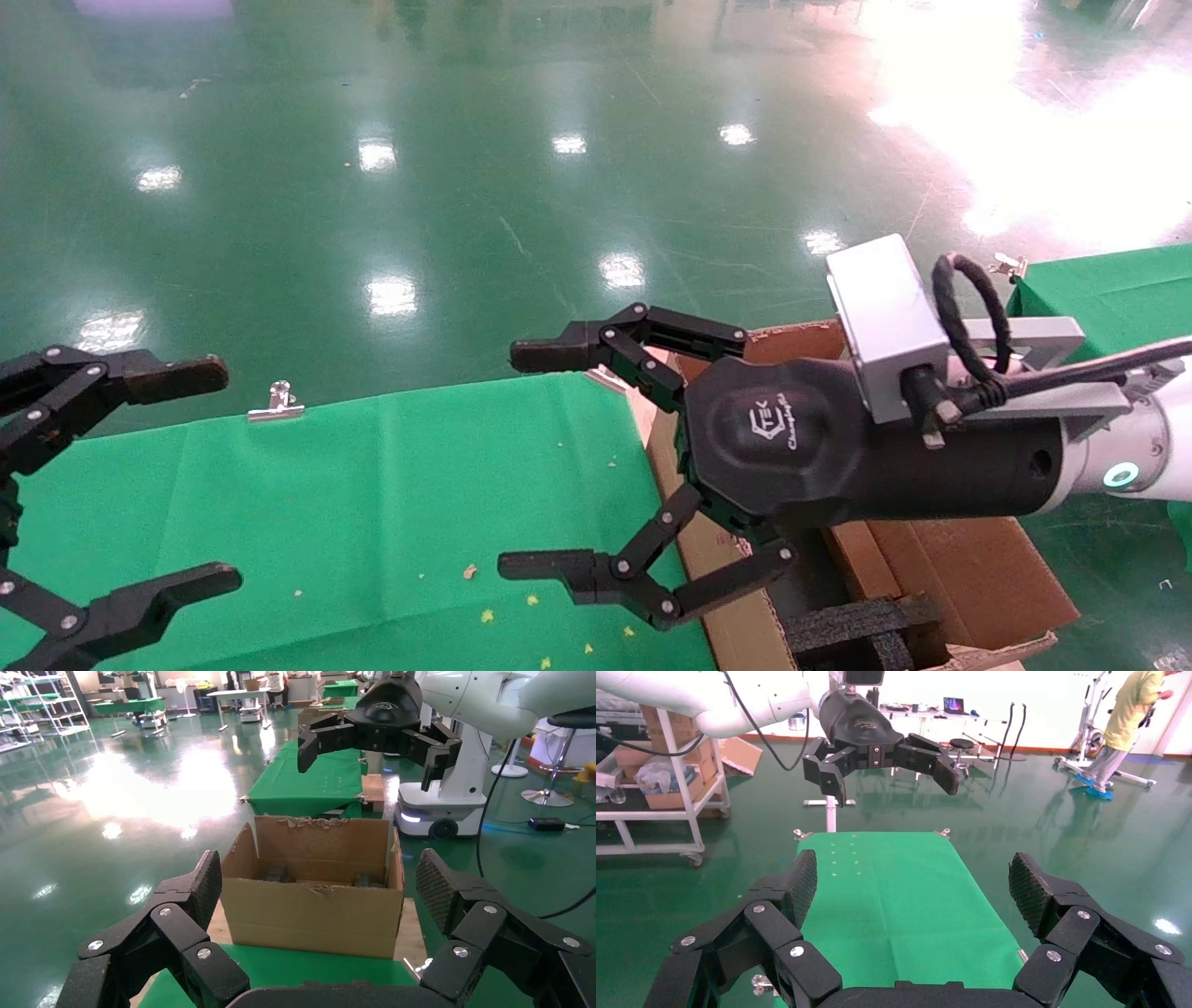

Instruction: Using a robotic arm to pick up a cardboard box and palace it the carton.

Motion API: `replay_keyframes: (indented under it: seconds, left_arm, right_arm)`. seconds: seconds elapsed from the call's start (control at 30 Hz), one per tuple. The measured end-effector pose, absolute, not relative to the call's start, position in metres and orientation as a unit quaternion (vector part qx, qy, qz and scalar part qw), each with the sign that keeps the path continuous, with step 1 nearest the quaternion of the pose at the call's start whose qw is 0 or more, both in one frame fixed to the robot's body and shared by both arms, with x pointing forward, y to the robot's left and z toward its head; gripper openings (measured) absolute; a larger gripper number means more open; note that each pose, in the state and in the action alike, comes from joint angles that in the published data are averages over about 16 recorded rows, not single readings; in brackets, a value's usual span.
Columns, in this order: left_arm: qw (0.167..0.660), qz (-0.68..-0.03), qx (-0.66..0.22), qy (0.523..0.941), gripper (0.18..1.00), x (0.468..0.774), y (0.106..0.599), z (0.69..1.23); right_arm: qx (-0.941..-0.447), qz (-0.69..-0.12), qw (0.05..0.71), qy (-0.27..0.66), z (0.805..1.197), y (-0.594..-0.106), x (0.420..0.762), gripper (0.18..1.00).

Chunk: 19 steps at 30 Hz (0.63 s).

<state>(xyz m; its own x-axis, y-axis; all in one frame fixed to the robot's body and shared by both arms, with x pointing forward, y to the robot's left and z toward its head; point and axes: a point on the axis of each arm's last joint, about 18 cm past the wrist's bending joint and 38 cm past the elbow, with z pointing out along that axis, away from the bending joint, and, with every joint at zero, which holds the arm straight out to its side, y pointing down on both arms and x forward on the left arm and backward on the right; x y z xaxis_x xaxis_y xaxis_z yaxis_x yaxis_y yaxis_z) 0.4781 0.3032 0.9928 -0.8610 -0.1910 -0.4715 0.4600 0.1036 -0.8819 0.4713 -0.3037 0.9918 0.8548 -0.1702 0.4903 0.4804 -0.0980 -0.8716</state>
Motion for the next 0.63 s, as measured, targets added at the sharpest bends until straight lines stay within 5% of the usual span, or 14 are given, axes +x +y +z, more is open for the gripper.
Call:
replay_keyframes:
  seconds: [0.63]
  left_arm:
    - [0.246, -0.663, 0.096, 0.701, 1.000, 0.4781, 0.3032, 0.9928]
  right_arm:
    - [-0.702, -0.244, 0.661, -0.105, 0.9920, -0.3026, 0.4737, 1.001]
